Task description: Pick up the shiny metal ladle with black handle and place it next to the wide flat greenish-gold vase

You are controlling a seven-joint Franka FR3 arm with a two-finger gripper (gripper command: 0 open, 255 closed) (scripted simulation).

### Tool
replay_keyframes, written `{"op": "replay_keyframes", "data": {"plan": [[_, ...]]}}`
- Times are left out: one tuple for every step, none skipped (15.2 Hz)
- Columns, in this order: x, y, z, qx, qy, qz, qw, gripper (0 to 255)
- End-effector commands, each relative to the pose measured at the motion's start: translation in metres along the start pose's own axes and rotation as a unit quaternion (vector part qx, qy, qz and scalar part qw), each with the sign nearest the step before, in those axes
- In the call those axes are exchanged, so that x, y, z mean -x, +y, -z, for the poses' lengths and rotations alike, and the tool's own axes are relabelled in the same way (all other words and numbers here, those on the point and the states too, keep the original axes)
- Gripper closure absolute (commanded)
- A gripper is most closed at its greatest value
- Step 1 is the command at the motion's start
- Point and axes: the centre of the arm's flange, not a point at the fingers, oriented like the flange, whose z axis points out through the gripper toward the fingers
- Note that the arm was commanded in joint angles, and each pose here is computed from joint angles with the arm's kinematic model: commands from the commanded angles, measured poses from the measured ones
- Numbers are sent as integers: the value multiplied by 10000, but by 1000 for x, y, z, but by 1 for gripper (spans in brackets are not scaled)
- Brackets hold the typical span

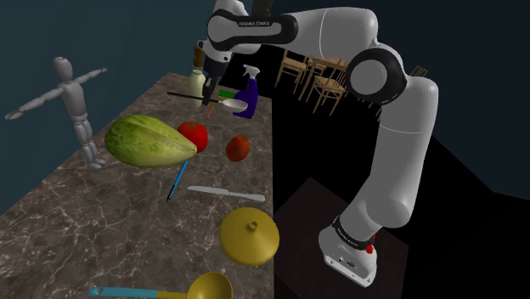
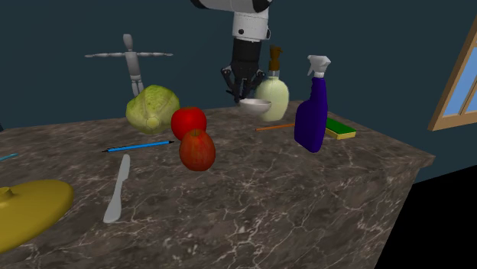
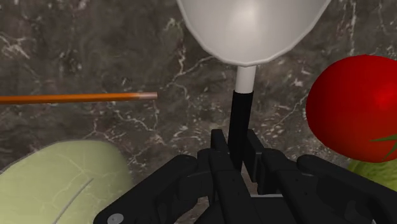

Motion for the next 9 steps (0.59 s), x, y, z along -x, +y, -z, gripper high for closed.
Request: {"op": "replay_keyframes", "data": {"plan": [[-1, -2, 10, -1, -2, 0, 10000, 255], [-2, -2, 15, -1, -2, 0, 10000, 255], [-2, -3, 21, -1, -2, 0, 10000, 255], [-3, -3, 26, -1, -2, 0, 10000, 255], [-3, -4, 31, -1, -2, 0, 10000, 255], [-4, -4, 35, -1, -2, 0, 10000, 255], [-4, -17, 33, -1, -2, 0, 10000, 255], [-4, -30, 32, -1, -2, 0, 10000, 255], [-4, -43, 31, -1, -2, 0, 10000, 255]]}}
